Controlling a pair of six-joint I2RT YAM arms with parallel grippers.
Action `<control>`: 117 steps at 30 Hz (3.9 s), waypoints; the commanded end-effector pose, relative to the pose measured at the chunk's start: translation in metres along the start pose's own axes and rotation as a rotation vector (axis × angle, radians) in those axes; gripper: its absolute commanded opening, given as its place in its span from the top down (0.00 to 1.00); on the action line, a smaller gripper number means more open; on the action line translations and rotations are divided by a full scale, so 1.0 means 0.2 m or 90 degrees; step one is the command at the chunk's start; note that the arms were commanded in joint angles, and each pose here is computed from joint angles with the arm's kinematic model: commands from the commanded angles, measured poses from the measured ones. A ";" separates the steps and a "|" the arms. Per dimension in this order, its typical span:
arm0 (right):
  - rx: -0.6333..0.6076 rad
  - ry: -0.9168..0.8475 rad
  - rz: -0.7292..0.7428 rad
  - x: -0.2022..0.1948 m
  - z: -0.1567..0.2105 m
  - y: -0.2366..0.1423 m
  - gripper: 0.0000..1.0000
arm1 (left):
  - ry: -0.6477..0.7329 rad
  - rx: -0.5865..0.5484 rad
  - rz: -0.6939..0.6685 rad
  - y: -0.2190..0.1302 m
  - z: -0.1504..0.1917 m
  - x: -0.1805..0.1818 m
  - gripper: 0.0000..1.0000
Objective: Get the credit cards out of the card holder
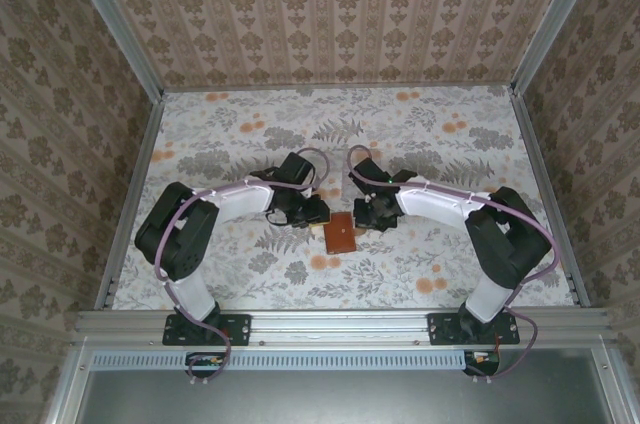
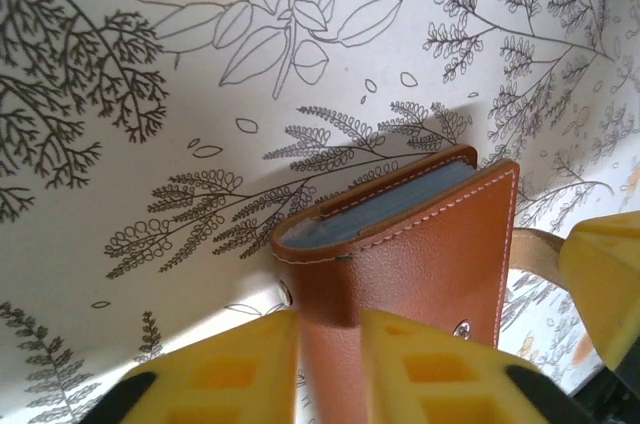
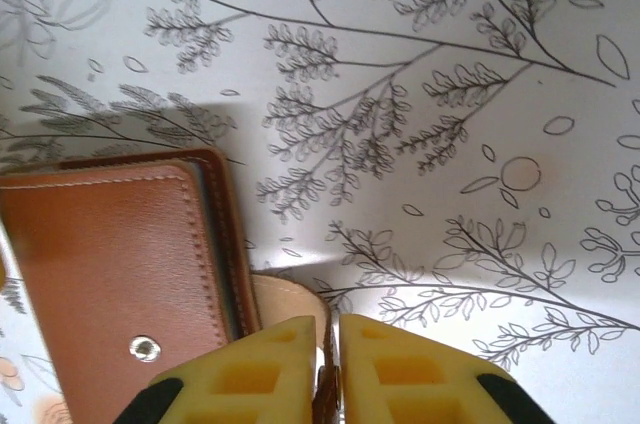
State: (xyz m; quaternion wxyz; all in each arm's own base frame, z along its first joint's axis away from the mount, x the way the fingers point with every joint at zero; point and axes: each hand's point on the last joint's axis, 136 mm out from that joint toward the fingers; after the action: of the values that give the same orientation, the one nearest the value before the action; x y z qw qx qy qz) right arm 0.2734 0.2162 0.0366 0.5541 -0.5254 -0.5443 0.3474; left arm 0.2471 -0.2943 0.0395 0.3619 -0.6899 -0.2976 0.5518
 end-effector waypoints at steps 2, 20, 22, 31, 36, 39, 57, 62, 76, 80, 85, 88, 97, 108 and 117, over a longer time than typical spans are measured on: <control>0.001 0.006 -0.038 0.01 0.02 -0.03 0.91 | 0.036 -0.005 -0.044 -0.06 0.00 -0.03 0.64; 0.030 0.126 -0.162 -0.05 0.15 0.05 0.97 | 0.151 0.040 -0.218 -0.04 0.10 -0.08 0.28; 0.029 0.131 -0.163 -0.06 0.15 0.06 0.98 | 0.169 0.045 -0.237 -0.02 0.11 -0.09 0.27; 0.034 0.137 -0.169 -0.07 0.15 0.07 0.99 | 0.185 0.065 -0.259 0.06 0.12 -0.12 0.03; 0.038 0.139 -0.171 -0.08 0.15 0.08 0.99 | 0.184 0.075 -0.264 0.10 0.13 -0.12 0.03; 0.041 0.140 -0.172 -0.08 0.15 0.08 0.99 | 0.184 0.079 -0.265 0.12 0.13 -0.12 0.03; 0.045 0.145 -0.170 -0.10 0.15 0.09 0.99 | 0.192 0.066 -0.281 0.06 0.11 -0.13 0.07; 0.040 0.145 -0.173 -0.10 0.14 0.08 0.99 | 0.195 0.051 -0.293 0.00 0.09 -0.13 0.09; 0.031 0.144 -0.169 -0.10 0.12 0.06 0.99 | 0.192 0.020 -0.310 -0.16 0.06 -0.08 0.24; 0.031 0.143 -0.166 -0.09 0.12 0.06 0.99 | 0.187 0.011 -0.309 -0.19 0.06 -0.06 0.35; 0.026 0.137 -0.157 -0.10 0.10 0.05 1.00 | 0.177 0.004 -0.315 -0.22 0.06 -0.01 0.50; 0.022 0.132 -0.144 -0.10 0.09 0.05 1.00 | 0.169 0.005 -0.317 -0.23 0.07 0.03 0.58; 0.014 0.116 -0.087 -0.17 0.05 0.03 1.00 | 0.154 -0.015 -0.298 -0.24 0.06 0.09 0.84; 0.017 0.107 -0.040 -0.25 0.00 0.01 0.99 | 0.122 -0.087 -0.156 -0.18 0.01 0.02 0.96; 0.023 0.107 0.023 -0.35 0.01 -0.02 0.92 | 0.098 -0.118 -0.074 -0.13 0.01 0.00 0.94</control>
State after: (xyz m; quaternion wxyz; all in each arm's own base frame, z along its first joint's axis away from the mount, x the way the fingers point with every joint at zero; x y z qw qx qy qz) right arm 0.2685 0.1686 0.0266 0.6130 -0.5298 -0.5112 0.2867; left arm 0.2381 -0.2755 0.0508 0.3850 -0.7310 -0.3590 0.4343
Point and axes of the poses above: each hand's point on the last joint's axis, 136 mm out from that joint toward the fingers, its own y axis out along the fingers, its own x axis along the line the jaws close on, z = x × y, and after that the axes turned 7 degrees about y, right-handed
